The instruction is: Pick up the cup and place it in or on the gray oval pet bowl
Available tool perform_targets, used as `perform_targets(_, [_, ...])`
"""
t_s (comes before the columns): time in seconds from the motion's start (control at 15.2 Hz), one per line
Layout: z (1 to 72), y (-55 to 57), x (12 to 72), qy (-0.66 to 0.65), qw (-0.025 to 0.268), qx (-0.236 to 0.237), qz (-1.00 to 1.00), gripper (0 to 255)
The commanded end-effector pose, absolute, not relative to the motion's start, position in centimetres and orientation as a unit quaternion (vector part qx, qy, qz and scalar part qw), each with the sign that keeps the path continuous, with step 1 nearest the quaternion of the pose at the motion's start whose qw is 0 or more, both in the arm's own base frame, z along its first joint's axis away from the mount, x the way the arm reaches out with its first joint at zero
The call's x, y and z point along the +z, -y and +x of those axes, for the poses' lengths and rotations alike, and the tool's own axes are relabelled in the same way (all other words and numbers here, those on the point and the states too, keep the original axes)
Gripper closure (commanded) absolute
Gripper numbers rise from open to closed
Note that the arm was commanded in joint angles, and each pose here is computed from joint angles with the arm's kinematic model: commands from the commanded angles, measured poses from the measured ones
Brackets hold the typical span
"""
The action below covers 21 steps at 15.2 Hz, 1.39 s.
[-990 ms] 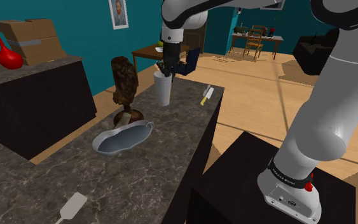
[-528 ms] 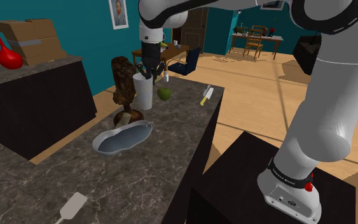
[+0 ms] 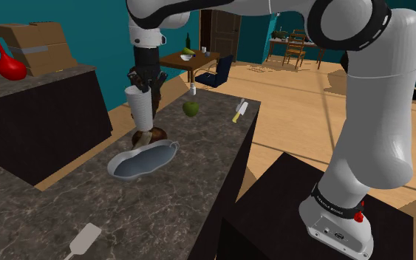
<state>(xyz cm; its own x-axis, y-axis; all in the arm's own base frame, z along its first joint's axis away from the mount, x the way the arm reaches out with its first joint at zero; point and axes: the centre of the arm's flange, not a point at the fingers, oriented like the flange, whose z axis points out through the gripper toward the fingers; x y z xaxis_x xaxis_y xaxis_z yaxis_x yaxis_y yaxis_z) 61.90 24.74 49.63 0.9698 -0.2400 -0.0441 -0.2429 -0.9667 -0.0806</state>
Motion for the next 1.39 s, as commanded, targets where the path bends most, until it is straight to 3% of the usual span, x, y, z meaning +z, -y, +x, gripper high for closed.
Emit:
perform_targets(0.0, [62.0,-25.4,48.8,-0.122,0.043,0.017,-0.991,255])
perform_targets(1.32, [62.1,-25.4,38.1,-0.122,0.043,0.017,-0.991,255])
